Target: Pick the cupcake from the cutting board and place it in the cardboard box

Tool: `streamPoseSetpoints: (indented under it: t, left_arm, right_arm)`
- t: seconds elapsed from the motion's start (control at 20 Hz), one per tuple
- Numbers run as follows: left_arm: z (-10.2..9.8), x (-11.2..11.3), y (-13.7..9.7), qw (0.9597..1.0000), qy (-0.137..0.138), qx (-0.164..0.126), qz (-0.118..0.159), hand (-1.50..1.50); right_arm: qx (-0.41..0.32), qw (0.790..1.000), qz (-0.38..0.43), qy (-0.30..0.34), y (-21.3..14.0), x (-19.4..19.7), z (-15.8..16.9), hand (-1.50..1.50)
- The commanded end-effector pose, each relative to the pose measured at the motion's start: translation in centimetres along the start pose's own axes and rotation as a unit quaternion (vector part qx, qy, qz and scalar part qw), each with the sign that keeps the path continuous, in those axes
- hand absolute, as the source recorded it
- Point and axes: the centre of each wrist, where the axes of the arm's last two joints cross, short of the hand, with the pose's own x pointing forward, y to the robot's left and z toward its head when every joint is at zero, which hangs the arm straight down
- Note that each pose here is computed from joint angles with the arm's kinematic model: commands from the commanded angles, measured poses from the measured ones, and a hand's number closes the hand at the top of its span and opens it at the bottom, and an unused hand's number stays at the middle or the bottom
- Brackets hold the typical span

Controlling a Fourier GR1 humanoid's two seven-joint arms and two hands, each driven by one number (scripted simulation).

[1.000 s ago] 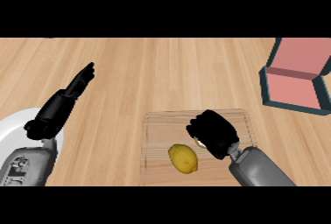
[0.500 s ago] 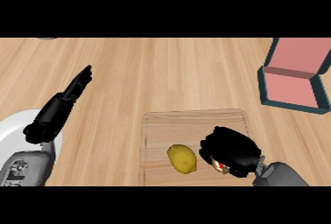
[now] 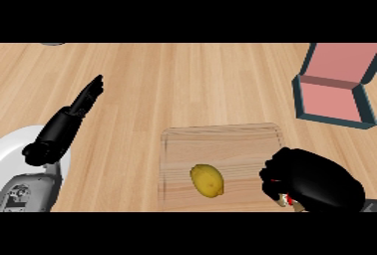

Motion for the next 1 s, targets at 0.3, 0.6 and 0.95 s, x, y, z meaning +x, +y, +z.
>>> streamPoseSetpoints:
  t: [0.3,0.6,0.95]
  left_arm:
    - [0.1,-0.1,-0.3,1.0000,0.002,-0.002,0.004,0.00]
    - [-0.9,-0.3,-0.2,1.0000,-0.004,-0.002,0.005,0.00]
    - [-0.6,-0.4,-1.9,0.9996,-0.008,-0.025,0.005,0.00]
  right_arm:
    - [-0.162,0.980,-0.049,0.103,-7.7,0.1,4.6,1.50]
    - [-0.241,0.941,-0.083,0.222,-13.0,-3.1,5.7,1.50]
    - [-0.259,0.910,-0.094,0.311,-15.8,-10.8,4.5,1.50]
